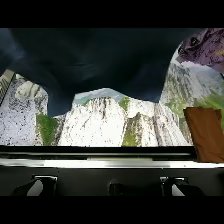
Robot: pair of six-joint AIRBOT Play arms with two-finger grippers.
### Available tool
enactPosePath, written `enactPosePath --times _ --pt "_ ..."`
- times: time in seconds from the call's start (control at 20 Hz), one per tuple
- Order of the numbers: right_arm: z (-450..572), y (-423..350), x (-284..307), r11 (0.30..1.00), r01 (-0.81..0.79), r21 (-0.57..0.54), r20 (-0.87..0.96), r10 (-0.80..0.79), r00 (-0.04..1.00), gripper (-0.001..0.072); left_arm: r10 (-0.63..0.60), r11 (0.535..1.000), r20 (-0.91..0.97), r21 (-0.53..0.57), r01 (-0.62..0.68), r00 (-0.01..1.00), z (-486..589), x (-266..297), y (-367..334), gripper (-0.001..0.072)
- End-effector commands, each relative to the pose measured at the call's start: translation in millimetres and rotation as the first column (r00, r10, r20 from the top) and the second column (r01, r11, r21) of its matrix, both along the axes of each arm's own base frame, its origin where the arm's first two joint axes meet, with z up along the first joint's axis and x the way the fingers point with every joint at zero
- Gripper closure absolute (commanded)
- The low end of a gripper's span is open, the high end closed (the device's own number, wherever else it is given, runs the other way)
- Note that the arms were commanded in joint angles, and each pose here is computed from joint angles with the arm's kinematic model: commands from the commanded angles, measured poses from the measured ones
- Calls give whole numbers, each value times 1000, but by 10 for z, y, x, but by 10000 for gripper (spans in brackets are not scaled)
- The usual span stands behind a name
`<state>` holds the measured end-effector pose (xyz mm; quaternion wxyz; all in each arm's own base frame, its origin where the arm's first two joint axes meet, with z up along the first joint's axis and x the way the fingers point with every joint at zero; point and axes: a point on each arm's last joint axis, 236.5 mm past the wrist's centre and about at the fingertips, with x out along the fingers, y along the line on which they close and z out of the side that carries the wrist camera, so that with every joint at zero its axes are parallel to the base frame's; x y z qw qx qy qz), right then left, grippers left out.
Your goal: Fold the clothes and pants, and hang the long-sleeved shirts on hangers.
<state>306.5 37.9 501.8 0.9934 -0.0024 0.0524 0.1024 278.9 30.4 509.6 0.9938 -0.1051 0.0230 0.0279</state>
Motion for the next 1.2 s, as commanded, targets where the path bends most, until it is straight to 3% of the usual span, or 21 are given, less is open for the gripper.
enactPosePath --times 0.0,0.2,0.35,0.55,0.7,0.9,1.15 --pt "329 -319 -646 984 175 -18 117 -172 978 682 215 977 85 -31 -213 973 152 -713 230 692" --pt "194 -348 -471 982 180 61 45 -183 982 682 209 978 -14 -13 -209 978 -78 -513 303 691" --pt "-541 -329 210 979 169 115 -233 -139 963 682 49 999 -316 20 -44 948 -864 172 254 691" --pt "-2192 -235 1225 975 153 160 -642 -15 767 682 -154 988 -664 -87 128 732 -2416 1213 246 691" --pt "-3382 -302 1744 973 182 143 -816 12 578 682 -248 967 -794 -168 192 554 -3703 1931 106 691" --pt "-4497 -340 2267 967 204 152 -879 38 475 682 -286 956 -850 -221 194 443 -5024 2562 -98 692" --pt "-4859 -429 2618 958 239 158 -853 10 522 682 -268 962 -823 -201 186 501 -5353 2977 -128 691"
